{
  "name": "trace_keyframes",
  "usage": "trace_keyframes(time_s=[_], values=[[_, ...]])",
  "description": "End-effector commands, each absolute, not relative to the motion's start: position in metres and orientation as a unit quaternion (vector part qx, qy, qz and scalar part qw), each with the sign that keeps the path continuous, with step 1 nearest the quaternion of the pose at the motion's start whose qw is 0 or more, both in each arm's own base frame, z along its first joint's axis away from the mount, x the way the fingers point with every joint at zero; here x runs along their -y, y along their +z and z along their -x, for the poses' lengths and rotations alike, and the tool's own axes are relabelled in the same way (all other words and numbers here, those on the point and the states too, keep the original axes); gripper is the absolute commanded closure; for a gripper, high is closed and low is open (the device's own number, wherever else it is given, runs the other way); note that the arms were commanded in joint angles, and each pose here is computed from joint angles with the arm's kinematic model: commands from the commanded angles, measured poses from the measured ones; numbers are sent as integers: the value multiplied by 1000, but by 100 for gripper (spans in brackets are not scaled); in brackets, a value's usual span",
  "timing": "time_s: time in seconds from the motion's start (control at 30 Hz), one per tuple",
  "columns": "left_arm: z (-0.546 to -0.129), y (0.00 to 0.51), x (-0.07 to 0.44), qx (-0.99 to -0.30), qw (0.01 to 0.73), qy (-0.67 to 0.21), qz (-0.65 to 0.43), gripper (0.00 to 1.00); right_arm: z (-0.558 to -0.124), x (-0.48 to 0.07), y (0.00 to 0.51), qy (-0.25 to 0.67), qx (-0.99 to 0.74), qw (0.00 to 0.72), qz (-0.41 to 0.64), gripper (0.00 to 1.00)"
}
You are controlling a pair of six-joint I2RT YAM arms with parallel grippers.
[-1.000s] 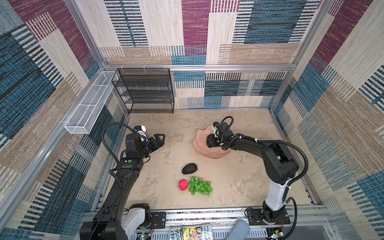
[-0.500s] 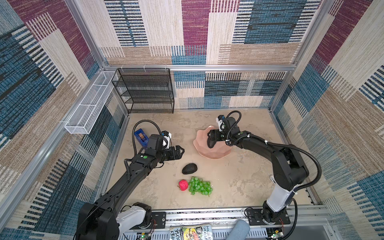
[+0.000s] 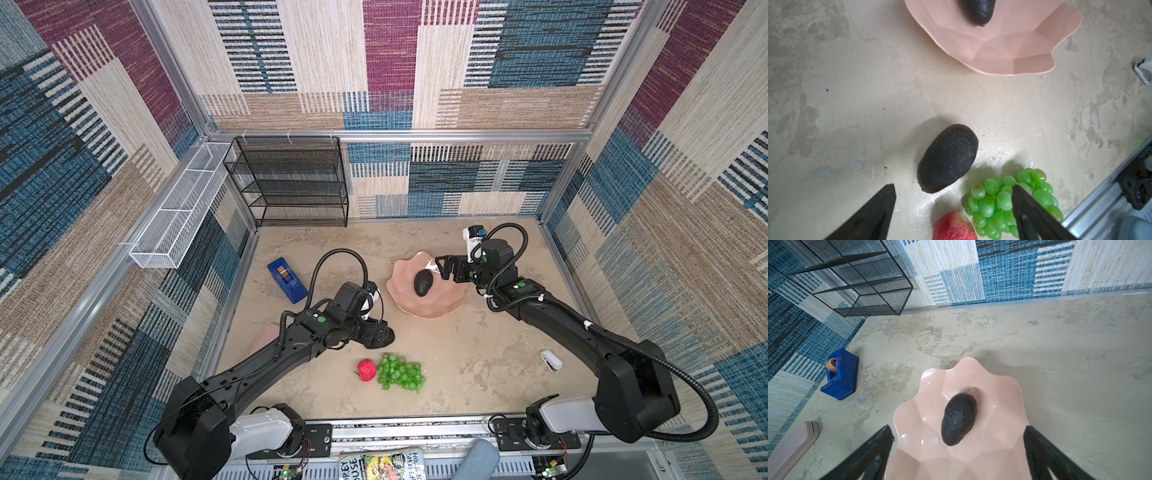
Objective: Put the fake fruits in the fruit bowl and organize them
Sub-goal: 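Grasp the other avocado beside the grapes with the left gripper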
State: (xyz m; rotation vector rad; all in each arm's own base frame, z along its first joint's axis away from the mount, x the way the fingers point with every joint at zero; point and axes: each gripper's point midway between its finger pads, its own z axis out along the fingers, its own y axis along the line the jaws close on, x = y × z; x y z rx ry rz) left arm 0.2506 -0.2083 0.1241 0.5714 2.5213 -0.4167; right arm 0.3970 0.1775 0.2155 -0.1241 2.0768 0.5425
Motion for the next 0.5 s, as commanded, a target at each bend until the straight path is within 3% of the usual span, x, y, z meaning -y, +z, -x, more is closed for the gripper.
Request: trace_keyframes(time_s=[0.0, 0.47], values=[[-252, 118, 210, -927, 255, -118, -248, 10, -399, -176, 233, 230, -830, 505, 47, 0], [-258, 60, 220, -947, 177, -74, -258, 13, -391, -163, 234, 224, -827, 514, 40, 0]])
